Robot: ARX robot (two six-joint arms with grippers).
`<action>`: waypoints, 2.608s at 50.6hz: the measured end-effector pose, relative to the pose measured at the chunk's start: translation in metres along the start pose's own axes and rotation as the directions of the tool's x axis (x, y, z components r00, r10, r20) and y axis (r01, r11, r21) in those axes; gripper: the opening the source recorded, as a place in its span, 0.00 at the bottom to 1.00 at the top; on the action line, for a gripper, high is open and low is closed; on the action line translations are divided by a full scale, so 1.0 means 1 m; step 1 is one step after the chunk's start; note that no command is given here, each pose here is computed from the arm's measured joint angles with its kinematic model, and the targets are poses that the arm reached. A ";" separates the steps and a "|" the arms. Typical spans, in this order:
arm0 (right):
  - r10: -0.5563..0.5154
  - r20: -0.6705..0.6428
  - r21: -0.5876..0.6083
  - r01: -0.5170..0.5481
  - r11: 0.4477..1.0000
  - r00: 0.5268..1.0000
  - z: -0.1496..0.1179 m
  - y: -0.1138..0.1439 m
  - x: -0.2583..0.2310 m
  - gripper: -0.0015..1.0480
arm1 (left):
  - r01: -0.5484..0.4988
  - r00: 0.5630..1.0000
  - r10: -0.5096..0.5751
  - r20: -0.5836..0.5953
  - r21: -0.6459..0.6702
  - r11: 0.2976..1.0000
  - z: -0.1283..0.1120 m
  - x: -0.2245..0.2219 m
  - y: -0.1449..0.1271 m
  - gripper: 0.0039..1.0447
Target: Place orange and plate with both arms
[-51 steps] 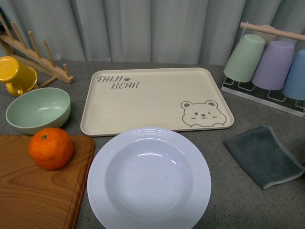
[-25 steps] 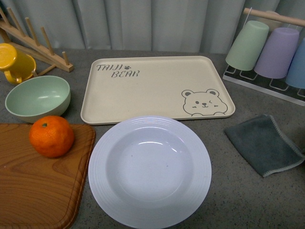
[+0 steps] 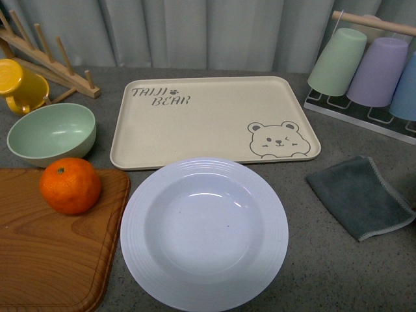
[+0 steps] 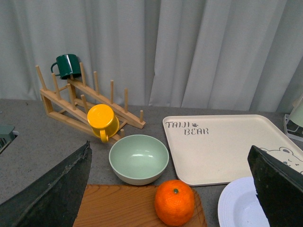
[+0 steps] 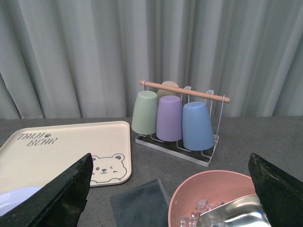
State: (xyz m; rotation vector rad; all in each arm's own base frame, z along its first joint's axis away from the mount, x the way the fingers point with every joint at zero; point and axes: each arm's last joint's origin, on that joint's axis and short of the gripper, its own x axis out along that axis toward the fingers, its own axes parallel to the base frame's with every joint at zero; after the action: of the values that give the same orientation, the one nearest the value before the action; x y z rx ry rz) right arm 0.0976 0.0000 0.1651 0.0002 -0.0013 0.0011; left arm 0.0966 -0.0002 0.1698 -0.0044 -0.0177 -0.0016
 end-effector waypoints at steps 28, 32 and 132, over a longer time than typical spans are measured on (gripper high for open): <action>0.000 0.000 0.000 0.000 1.000 1.000 0.000 0.000 0.000 0.91 | 0.000 1.000 0.000 0.000 0.000 1.000 0.000 0.000 0.000 0.94; 0.000 0.000 0.000 0.000 1.000 1.000 0.000 0.000 0.000 0.91 | 0.000 1.000 0.000 0.000 0.000 1.000 0.000 0.000 0.000 0.94; 0.000 0.000 0.000 0.000 1.000 1.000 0.000 0.000 0.000 0.91 | -0.079 0.698 -0.014 -0.716 -0.097 0.992 -0.098 0.179 -0.051 0.94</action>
State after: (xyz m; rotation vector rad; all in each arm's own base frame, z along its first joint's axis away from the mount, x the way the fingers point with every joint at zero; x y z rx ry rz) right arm 0.0976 0.0000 0.1651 0.0002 -0.0013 0.0011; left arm 0.2773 -0.0518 0.0752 -0.1275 0.7804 0.0322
